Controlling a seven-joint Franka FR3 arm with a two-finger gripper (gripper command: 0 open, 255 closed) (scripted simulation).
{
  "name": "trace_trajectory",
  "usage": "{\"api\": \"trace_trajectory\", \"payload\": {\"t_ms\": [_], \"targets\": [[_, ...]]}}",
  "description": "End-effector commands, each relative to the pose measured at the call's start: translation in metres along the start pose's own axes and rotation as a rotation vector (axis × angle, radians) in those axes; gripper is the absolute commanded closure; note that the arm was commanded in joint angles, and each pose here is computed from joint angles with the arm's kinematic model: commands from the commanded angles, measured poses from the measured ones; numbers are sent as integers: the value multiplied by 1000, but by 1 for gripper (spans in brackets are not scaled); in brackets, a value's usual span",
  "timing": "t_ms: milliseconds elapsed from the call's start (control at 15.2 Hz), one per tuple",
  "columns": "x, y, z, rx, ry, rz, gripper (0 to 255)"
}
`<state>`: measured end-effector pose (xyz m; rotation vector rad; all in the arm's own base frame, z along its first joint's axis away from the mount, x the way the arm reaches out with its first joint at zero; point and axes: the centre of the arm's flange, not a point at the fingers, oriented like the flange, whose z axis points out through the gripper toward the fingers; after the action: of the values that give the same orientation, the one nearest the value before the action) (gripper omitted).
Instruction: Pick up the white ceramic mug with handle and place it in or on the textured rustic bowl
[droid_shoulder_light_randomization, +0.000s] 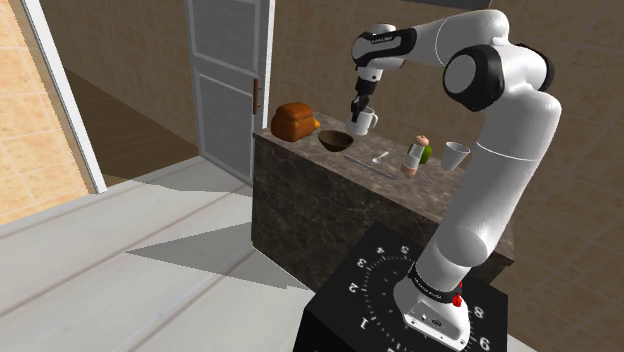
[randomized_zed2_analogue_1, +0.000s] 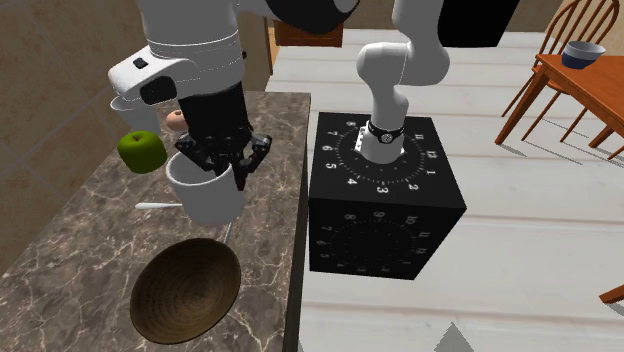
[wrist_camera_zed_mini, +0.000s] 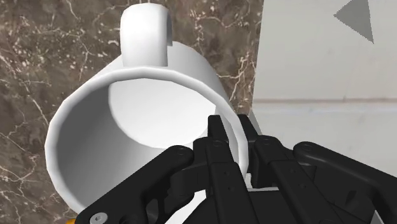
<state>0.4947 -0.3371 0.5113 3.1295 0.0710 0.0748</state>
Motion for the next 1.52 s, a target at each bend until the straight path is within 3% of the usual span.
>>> {"api": "trace_trajectory", "payload": {"t_ms": [0,462,1452], "targets": [[22,11,-2,1,1,-1,255],[101,48,-6,1,1,-1,255],[97,47,74,1,1,-1,255]]}}
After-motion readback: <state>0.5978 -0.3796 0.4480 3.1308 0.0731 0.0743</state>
